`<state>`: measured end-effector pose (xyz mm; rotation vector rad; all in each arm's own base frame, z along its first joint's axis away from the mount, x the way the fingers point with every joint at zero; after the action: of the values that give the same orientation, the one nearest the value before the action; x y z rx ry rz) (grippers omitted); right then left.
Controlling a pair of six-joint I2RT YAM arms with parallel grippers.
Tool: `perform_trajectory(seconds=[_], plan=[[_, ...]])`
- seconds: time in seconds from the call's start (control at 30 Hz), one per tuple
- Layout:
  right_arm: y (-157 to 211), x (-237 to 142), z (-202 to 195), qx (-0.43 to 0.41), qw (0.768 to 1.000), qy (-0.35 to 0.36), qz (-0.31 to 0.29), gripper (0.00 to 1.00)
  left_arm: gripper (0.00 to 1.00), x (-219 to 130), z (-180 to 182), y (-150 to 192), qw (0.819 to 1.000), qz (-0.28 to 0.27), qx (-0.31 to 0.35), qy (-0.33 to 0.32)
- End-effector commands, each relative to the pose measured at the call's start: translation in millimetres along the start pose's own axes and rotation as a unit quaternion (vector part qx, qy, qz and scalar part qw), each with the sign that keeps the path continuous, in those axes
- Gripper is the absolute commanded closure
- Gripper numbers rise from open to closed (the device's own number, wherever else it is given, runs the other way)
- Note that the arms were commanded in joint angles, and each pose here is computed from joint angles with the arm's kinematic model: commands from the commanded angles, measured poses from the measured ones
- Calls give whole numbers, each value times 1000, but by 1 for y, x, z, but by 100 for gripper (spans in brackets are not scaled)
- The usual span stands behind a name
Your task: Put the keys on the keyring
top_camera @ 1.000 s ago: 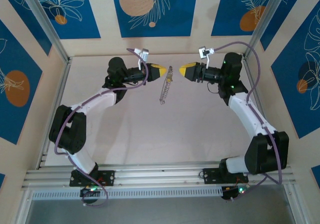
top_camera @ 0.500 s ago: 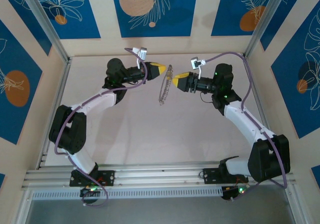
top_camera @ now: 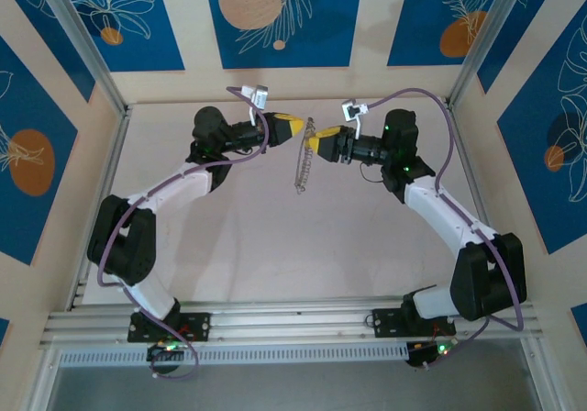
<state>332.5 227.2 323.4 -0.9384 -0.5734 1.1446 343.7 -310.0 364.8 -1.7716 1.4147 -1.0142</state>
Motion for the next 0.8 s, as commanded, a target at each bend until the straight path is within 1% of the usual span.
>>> perform_trajectory(seconds=[0.0, 0.13, 0.2, 0.23, 0.27, 0.37, 0.5, 0.77], plan=[[-10, 3, 4, -22, 1000, -2, -5, 49, 100, -1, -24, -14, 999, -15, 30, 22], [-7, 8, 12, -27, 999, -20, 5, 50, 100, 0, -23, -13, 999, -15, 29, 22], [-4, 9, 15, -29, 999, -31, 12, 52, 100, 0, -23, -14, 999, -15, 29, 22], [-2, 10, 17, -29, 999, -35, 16, 56, 100, 0, -23, -14, 999, -15, 30, 22], [1, 10, 17, -28, 999, -38, 20, 61, 100, 0, -23, -14, 999, -16, 29, 21], [7, 11, 20, -26, 998, -46, 26, 81, 100, 0, -23, -14, 999, -16, 30, 21], [11, 11, 22, -22, 998, -50, 33, 99, 100, 0, -24, -14, 999, -16, 31, 21], [13, 11, 25, -18, 998, -55, 39, 100, 100, -1, -24, -14, 999, -18, 34, 19]])
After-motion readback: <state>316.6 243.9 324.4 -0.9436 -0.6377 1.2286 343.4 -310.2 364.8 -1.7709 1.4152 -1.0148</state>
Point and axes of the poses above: each hand's point on the last joint's axis, 136 mm out from that joint toward the fingers, its own x axis out along the fingers, its own z axis along the line the jaws close on, y = z × x, the point moved 2 cm from there along -x, back along the fingers, and after that the axes turned 1 degree about -x, right-handed, at the moved point
